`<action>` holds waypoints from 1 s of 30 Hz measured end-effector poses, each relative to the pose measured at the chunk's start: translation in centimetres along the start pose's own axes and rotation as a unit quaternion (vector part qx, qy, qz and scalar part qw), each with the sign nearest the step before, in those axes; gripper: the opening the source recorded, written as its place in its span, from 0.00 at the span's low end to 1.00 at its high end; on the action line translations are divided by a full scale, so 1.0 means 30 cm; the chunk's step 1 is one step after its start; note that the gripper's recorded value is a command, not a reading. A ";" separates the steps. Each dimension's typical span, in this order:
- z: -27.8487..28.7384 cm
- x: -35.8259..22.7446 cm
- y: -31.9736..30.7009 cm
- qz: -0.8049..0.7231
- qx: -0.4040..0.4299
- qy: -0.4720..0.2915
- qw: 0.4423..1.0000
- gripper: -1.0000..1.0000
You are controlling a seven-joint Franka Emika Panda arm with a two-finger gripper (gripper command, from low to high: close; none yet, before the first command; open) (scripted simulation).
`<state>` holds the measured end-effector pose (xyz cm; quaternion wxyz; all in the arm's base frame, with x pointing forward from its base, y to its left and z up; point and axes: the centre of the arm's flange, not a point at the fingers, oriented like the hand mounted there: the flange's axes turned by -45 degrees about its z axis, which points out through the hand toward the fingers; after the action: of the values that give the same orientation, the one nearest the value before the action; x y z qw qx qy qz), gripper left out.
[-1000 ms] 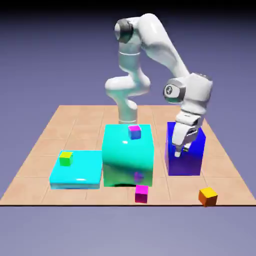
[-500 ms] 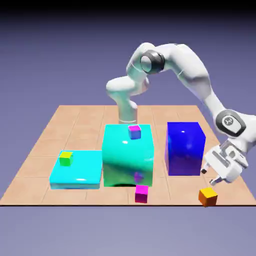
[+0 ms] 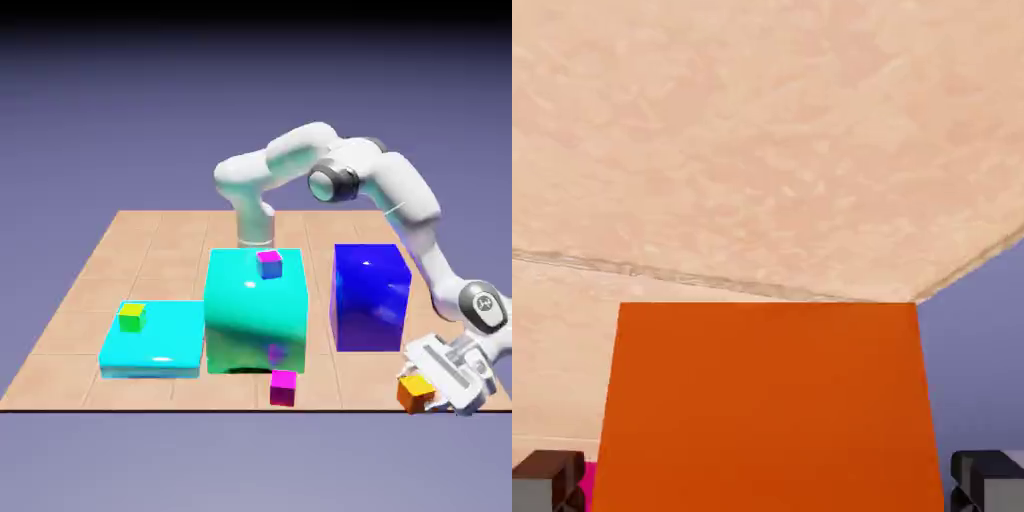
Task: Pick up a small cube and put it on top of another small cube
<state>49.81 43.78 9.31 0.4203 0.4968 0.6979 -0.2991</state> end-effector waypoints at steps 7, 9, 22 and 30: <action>0.250 -0.273 0.109 0.144 0.219 0.012 0.965 0.00; 0.373 -0.356 0.126 0.188 0.293 0.012 0.937 0.00; 0.978 -0.782 0.049 0.338 0.639 0.000 0.691 0.00; 1.026 -0.678 -0.075 0.338 0.639 0.000 0.691 1.00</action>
<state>59.69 8.35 12.88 0.0738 0.8481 0.1230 -0.5101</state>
